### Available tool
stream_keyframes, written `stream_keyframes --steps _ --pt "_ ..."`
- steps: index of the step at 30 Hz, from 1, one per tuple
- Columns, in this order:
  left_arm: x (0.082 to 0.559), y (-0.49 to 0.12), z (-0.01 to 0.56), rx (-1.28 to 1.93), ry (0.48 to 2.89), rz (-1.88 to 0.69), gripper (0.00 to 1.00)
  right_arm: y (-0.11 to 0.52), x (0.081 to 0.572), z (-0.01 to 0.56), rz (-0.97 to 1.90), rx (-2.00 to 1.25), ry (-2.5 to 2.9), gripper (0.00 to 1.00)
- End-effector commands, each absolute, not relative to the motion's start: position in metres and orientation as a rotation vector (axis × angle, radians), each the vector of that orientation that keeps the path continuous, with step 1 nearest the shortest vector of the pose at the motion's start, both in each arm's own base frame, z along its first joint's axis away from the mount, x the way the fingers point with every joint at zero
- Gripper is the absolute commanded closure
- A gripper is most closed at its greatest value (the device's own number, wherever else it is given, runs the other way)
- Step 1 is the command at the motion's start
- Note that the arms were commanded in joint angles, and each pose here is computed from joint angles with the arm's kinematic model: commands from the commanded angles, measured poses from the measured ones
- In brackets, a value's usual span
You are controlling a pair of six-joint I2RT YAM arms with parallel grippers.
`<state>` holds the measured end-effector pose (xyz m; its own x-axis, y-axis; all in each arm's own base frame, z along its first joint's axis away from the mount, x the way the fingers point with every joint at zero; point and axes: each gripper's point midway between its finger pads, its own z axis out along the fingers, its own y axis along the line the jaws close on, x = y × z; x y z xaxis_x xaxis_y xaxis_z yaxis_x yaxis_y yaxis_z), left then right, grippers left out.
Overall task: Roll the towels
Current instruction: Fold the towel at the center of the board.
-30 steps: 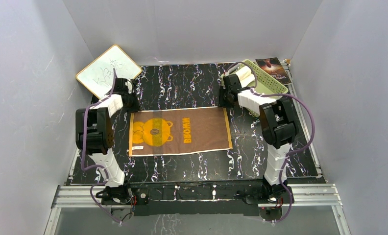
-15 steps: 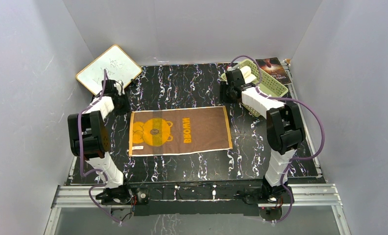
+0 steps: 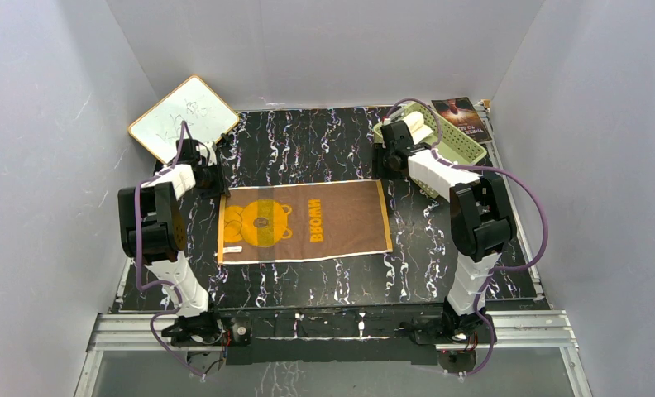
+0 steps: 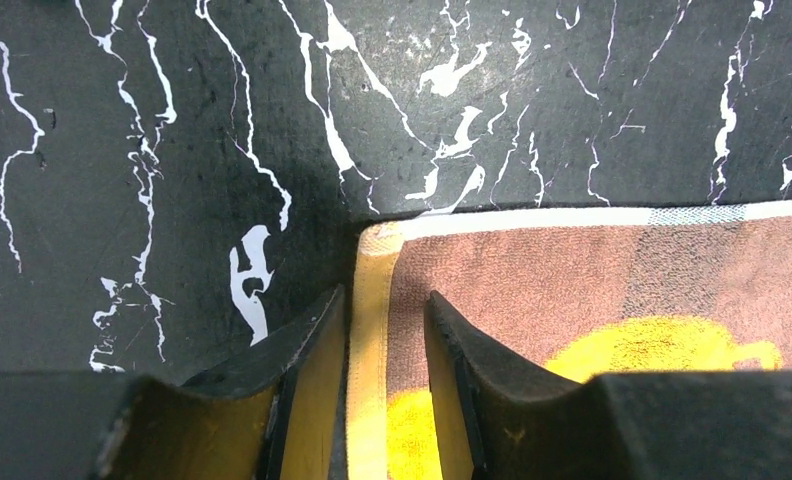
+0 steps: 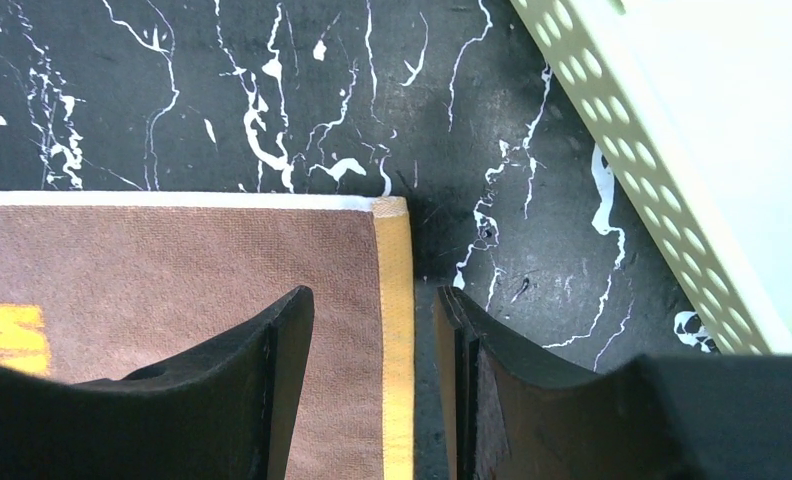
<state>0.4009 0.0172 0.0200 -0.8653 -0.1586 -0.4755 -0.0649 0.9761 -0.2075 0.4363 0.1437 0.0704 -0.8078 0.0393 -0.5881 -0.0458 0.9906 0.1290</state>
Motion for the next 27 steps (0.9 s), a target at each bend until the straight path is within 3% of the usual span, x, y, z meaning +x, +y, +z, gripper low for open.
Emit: stream_keyframes --steps 1,5,7,27 --pt "0.396 0.019 0.006 -0.155 2.671 -0.243 0.66 0.139 0.448 0.090 0.158 0.001 2.419 0.54" --pt "0.397 0.017 0.003 -0.159 2.679 -0.260 0.72 0.137 0.455 0.071 0.128 0.005 2.437 0.54" --pt "0.395 0.018 -0.001 -0.165 2.697 -0.254 1.00 0.134 0.458 0.067 0.107 0.008 2.434 0.54" --pt "0.392 0.018 0.001 -0.160 2.707 -0.255 1.00 0.118 0.458 -0.001 -0.050 -0.036 2.524 0.58"
